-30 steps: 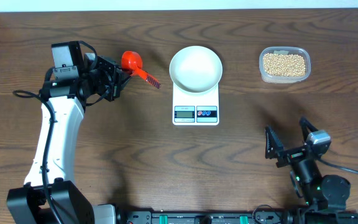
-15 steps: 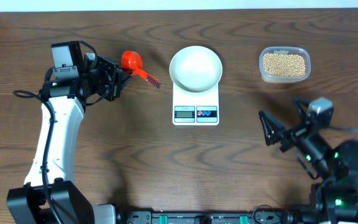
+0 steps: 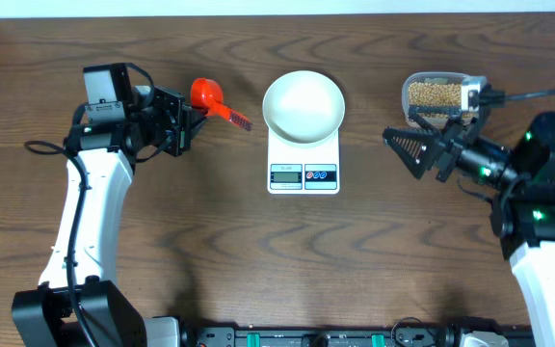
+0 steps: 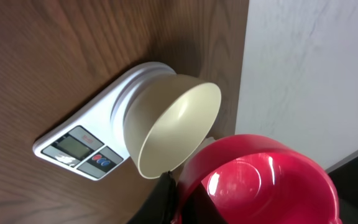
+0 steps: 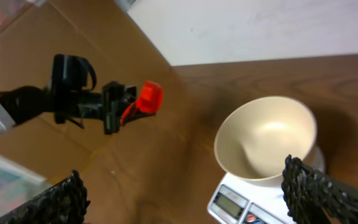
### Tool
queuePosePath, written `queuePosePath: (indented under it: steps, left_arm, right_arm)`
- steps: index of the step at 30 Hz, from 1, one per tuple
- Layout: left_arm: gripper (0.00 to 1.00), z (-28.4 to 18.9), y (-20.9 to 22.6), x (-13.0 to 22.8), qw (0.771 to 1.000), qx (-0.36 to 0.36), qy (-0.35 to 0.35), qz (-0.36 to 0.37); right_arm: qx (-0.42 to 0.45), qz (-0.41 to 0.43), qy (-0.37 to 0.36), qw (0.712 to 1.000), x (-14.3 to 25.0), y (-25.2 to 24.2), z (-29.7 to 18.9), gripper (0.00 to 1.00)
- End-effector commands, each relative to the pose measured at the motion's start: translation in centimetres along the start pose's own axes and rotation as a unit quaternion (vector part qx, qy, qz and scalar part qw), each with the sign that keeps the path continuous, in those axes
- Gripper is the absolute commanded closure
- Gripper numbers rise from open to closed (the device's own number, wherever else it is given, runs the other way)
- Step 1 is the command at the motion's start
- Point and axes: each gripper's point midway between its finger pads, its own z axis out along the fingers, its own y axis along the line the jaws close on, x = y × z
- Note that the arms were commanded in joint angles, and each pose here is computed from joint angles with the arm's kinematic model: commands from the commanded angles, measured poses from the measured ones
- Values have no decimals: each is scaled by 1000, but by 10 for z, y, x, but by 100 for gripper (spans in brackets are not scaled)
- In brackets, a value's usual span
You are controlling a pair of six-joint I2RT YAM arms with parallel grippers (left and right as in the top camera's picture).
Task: Scoop item into bowl and weigh 50g on scale
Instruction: 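Lift the red scoop with the left gripper toward the scale, then reach the right gripper to the scoop handle near the left gripper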
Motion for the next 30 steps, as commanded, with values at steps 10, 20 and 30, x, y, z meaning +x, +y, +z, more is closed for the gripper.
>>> queuePosePath:
  steps: [10,20,30]
  left_arm:
    - [93,12,-10,25,1000,-4,7,22]
    - [93,31,-8,59,998,-25,24,43]
    - [93,46,-6,84,998,-42,17,52]
  right_arm:
    - [-20,67,35,997,8,-4,10,1]
    - [-9,79,42,996,14,-5,15,10]
    - [24,95,57,994,30,3,43,17]
